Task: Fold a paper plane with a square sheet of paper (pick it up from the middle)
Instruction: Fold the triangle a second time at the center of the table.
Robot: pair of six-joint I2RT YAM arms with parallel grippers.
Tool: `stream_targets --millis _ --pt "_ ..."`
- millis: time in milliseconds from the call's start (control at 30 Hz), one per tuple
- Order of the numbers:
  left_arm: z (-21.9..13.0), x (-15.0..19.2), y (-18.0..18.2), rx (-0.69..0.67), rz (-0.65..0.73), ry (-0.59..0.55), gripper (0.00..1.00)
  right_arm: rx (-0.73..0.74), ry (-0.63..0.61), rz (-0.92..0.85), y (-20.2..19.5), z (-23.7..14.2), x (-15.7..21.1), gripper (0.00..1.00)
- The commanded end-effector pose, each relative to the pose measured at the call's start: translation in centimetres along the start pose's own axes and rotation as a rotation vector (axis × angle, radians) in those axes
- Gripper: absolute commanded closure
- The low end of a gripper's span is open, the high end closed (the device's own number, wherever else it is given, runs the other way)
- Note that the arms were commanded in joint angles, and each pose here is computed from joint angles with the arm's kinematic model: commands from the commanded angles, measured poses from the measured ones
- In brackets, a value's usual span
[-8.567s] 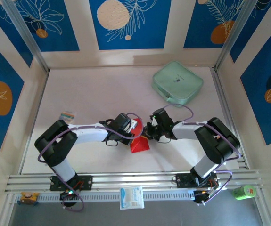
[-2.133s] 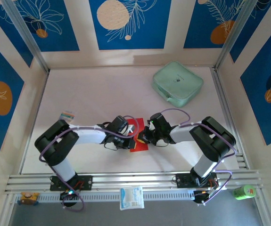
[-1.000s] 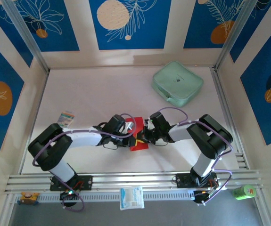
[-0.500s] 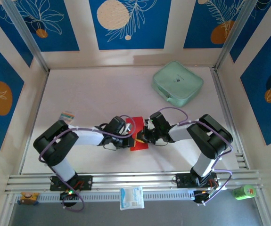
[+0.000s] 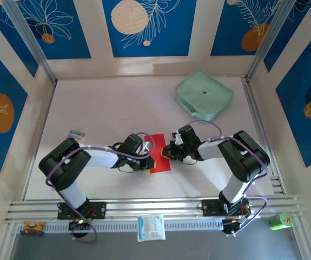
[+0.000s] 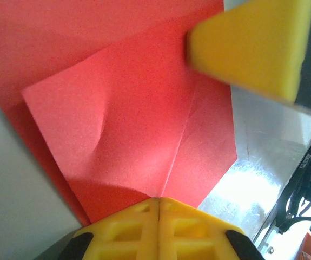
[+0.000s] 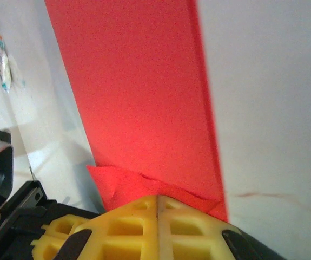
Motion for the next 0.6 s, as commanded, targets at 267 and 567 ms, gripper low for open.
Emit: stream_targets --millis 267,567 --pt "0.3 1.4 3.3 -0.124 -0.094 0.059 1.0 0.08 -0.077 0.027 -1.6 -2.1 -2.1 0.96" --pt "0.2 1.3 3.1 -0.11 -0.081 0.055 1.0 0.003 -0.056 -0.053 2.4 -3.2 -1.9 0.95"
Point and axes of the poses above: each hand's point on the last joint's axis, 136 mm out from that joint toward the fingers, its own z axis out along the fingers, its own y axis along the line the jaws close on, x = y × z, the point moved 9 cm from there along -z, back along the fingers, and after that the axes turned 10 degrees about -z, right-handed, at the moved point
